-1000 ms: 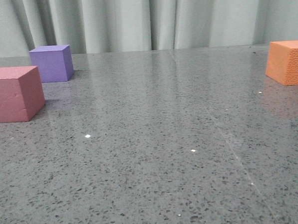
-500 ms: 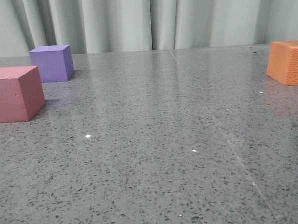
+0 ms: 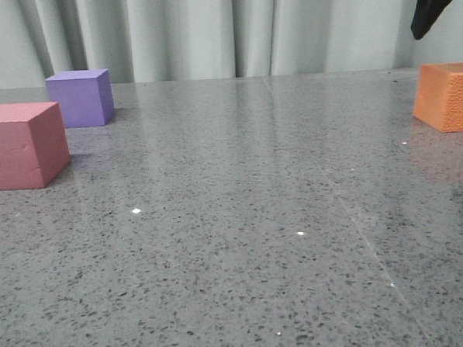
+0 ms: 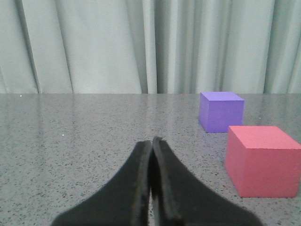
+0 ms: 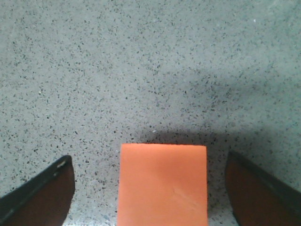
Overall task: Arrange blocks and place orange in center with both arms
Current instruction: 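Lower the right gripper over the orange cube and close on it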
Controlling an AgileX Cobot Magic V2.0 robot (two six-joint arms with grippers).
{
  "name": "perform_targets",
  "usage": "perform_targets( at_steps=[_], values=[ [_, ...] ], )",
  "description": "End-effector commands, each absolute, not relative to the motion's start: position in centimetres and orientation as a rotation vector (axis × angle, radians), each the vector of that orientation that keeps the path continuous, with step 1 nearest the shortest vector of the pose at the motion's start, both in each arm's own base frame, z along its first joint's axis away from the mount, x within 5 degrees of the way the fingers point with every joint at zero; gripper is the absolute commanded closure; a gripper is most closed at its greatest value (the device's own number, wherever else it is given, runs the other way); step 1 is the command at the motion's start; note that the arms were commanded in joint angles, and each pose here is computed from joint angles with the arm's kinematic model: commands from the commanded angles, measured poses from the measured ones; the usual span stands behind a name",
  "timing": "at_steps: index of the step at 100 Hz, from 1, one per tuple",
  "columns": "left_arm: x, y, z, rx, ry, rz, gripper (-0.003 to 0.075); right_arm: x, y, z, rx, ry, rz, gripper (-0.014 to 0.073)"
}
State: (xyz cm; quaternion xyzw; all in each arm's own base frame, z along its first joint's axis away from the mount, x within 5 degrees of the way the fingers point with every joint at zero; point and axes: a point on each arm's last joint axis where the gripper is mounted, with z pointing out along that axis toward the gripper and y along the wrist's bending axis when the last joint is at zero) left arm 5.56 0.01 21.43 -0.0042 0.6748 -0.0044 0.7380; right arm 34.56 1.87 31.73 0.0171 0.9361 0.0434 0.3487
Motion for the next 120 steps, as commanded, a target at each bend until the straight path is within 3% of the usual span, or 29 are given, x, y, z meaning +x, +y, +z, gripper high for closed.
perform_targets(
  at_steps=[1, 61, 107, 114, 120],
  values=[
    [5.5, -0.2, 20.4, 0.001, 1.430, -0.035, 0.0739, 34.7, 2.0, 33.7, 0.028, 2.337, 0.115, -0.0044],
    [5.5, -0.2, 20.4, 0.001, 1.430, -0.035, 0.0739, 35.2, 1.9, 32.5, 0.033, 2.386, 0.112, -0.0044],
    [5.5, -0.2, 20.4, 0.001, 1.430, -0.035, 0.0739, 36.5, 2.0, 29.3, 0.036, 2.513, 0.109, -0.0038],
    [5.5, -0.2, 20.4, 0.001, 1.430, -0.035, 0.0739, 36.5, 2.0, 29.3, 0.036, 2.512, 0.109, -0.0011],
    [5.5, -0.2, 20.4, 0.001, 1.430, -0.035, 0.0739, 36.4, 2.0, 29.3, 0.036, 2.513, 0.109, 0.0063]
  ],
)
